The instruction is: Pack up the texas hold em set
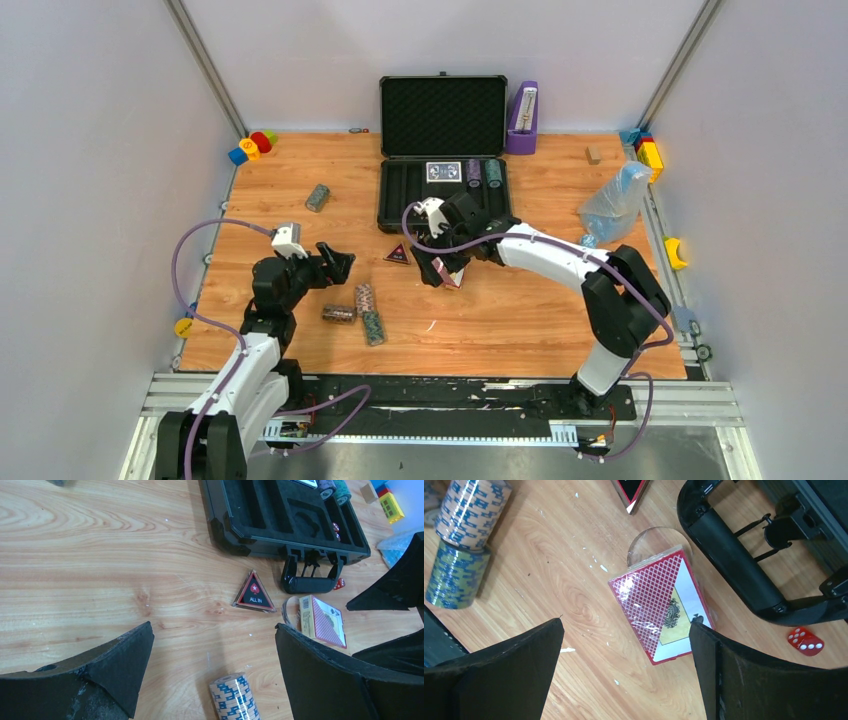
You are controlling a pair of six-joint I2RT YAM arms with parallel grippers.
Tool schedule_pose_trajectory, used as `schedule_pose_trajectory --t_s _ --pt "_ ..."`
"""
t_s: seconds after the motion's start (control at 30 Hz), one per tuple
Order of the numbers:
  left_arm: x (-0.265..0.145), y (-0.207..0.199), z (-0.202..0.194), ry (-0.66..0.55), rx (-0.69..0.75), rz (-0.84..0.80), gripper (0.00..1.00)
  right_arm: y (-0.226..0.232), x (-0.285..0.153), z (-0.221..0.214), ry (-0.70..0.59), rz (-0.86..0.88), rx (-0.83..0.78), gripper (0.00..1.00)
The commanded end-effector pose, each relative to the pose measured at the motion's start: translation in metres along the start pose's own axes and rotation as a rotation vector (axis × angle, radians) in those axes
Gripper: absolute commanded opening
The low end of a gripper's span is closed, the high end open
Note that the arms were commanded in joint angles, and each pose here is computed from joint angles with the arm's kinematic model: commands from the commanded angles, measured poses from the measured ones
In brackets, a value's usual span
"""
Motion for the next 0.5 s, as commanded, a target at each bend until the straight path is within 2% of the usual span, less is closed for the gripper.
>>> schedule_pose_trajectory --t_s 0.0,0.3,0.47 --pt "0.001 -0.004 0.017 -0.071 0.024 -0.03 1.0 -0.002 0.004 0.015 -0.043 0.032 -0.176 1.0" --pt "0.002 -0.004 0.018 -0.069 0.02 -0.03 1.0 -0.011 0.037 0.007 0.018 -0.107 -0.293 1.0" --pt "0.003 -0.004 0.017 -0.067 0.019 -0.029 1.0 -0.007 0.042 0.002 0.039 -0.043 -0.3 0.95"
Point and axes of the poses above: each gripper's point midway between its finger pads, its own x axis out along the fingers, its own y axis along the line the jaws close on, z = x × y, the point moved 7 cm from there along -x, back along the fingers, and after that the axes turned 11 degrees about x, right-handed, at the moved point
